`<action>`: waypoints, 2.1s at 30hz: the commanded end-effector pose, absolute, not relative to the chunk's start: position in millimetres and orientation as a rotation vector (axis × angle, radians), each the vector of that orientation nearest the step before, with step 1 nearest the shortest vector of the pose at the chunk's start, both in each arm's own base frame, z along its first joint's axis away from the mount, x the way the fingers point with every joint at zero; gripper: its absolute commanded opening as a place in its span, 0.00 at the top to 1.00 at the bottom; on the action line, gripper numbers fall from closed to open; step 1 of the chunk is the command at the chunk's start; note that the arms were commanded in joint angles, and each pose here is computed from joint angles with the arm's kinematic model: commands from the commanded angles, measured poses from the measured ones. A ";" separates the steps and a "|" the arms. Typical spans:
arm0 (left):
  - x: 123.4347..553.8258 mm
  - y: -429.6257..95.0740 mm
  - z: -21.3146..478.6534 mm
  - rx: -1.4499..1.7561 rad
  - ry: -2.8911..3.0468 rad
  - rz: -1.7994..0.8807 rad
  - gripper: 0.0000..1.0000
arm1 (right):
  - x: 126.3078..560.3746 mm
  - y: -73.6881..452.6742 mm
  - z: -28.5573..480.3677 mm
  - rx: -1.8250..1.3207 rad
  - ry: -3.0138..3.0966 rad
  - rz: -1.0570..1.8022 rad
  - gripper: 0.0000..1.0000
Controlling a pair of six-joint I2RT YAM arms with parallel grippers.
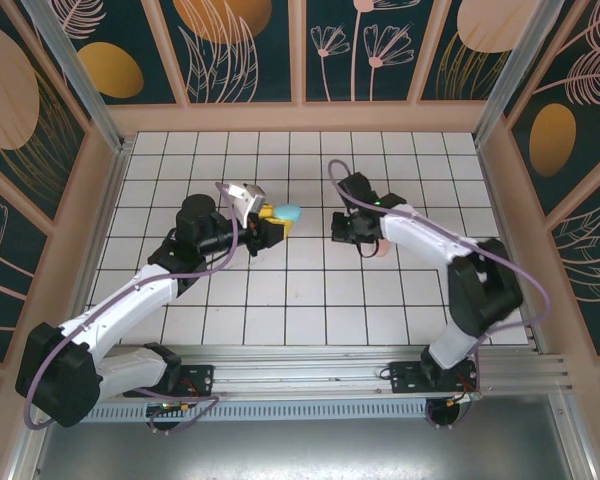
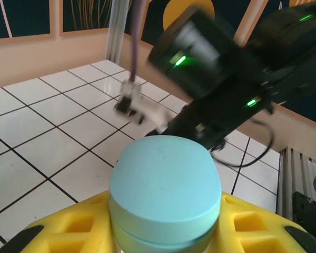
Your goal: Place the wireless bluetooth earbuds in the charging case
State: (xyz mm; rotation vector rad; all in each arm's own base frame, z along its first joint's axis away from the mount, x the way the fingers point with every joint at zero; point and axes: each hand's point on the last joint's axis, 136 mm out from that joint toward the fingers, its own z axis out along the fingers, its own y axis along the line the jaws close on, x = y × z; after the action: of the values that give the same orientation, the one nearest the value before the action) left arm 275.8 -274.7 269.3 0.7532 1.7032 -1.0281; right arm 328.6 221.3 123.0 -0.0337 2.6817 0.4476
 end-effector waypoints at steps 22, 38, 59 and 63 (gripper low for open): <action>278.8 -289.2 294.9 0.823 1.624 -1.068 1.00 | 267.0 314.8 310.8 -0.561 2.130 0.942 1.00; 278.5 -288.1 281.3 0.839 1.650 -1.053 1.00 | 277.8 315.1 327.0 -0.547 2.142 0.977 1.00; 279.6 -289.2 260.2 0.854 1.693 -1.048 1.00 | 293.4 315.2 314.9 -0.543 2.224 0.898 1.00; 278.0 -289.1 262.9 0.856 1.683 -1.052 1.00 | 290.5 316.6 308.9 -0.551 2.234 0.959 1.00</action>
State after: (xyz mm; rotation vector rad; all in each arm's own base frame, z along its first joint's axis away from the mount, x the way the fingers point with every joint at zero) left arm 284.3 -286.5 260.7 0.8151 1.7140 -1.0365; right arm 287.1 314.3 303.9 -0.5290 2.2702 0.9220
